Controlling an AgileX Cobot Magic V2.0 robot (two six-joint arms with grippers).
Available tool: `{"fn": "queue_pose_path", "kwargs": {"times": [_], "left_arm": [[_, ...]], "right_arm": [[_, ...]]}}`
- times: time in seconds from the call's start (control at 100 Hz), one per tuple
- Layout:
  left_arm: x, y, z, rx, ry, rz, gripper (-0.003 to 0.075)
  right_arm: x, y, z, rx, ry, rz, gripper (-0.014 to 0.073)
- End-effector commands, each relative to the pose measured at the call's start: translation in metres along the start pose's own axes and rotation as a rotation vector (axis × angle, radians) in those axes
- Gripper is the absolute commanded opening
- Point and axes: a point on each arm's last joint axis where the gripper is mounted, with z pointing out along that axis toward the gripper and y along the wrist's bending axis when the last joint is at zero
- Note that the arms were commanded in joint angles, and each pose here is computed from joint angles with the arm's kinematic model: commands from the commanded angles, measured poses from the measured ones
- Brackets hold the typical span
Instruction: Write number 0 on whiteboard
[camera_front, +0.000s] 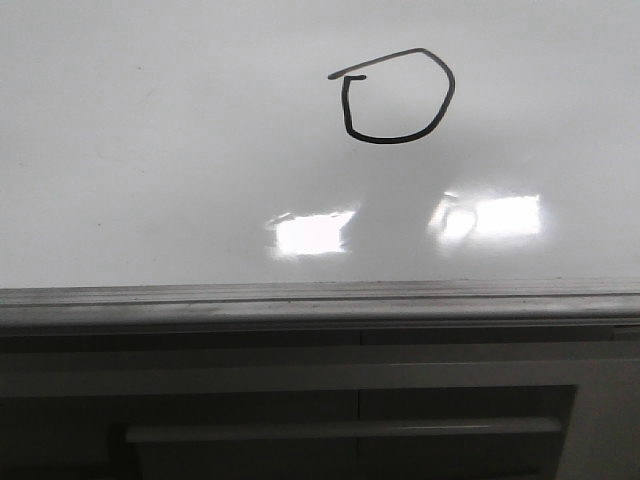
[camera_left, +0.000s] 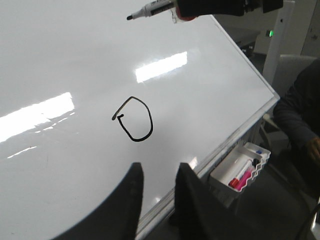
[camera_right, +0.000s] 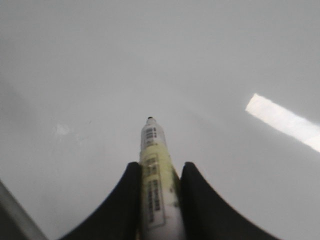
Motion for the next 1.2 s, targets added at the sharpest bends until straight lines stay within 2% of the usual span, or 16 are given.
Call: {"fn": "queue_pose_path", "kwargs": {"times": [0.0, 0.05, 0.1, 0.25, 0.37, 0.5, 0.67, 0.88, 1.0, 1.19], "left_arm": [[-0.026, -0.001, 0.005, 0.008, 0.01, 0.071, 0.0317], [-0.034, -0.003, 0.01, 0.024, 0.072, 0.125, 0.0369], [-0.042, -0.004, 0.015, 0.043, 0.136, 0.184, 0.0388], [-0.065, -0.009, 0.031, 0.127, 0.278, 0.307, 0.039], [-0.072, -0.017, 0.042, 0.268, 0.368, 0.407, 0.039], [-0.073, -0.026, 0.058, 0.402, 0.42, 0.389, 0.039], [-0.075, -0.028, 0.072, 0.42, 0.43, 0.356, 0.039], [-0.071, -0.033, 0.082, 0.5, 0.44, 0.331, 0.0382], [-0.07, -0.033, 0.086, 0.502, 0.452, 0.328, 0.0292], [-0.07, -0.033, 0.086, 0.5, 0.449, 0.327, 0.0005]], "right_arm": [[-0.009, 0.007, -0.008, -0.027, -0.041, -0.064, -0.0057], [-0.004, 0.019, -0.004, -0.076, -0.027, -0.1, -0.0057], [0.002, 0.032, -0.001, -0.127, -0.008, -0.131, -0.0058], [0.016, 0.065, 0.003, -0.251, 0.056, -0.214, -0.0058], [0.015, 0.088, -0.002, -0.345, 0.032, -0.236, -0.0061], [0.011, 0.105, -0.011, -0.42, -0.017, -0.265, -0.0061], [0.011, 0.116, -0.018, -0.469, -0.032, -0.284, -0.0061], [0.006, 0.122, -0.021, -0.496, -0.089, -0.273, -0.0061], [0.006, 0.122, -0.021, -0.497, -0.086, -0.272, -0.0061], [0.008, 0.121, -0.021, -0.496, -0.065, -0.275, -0.0061]]}}
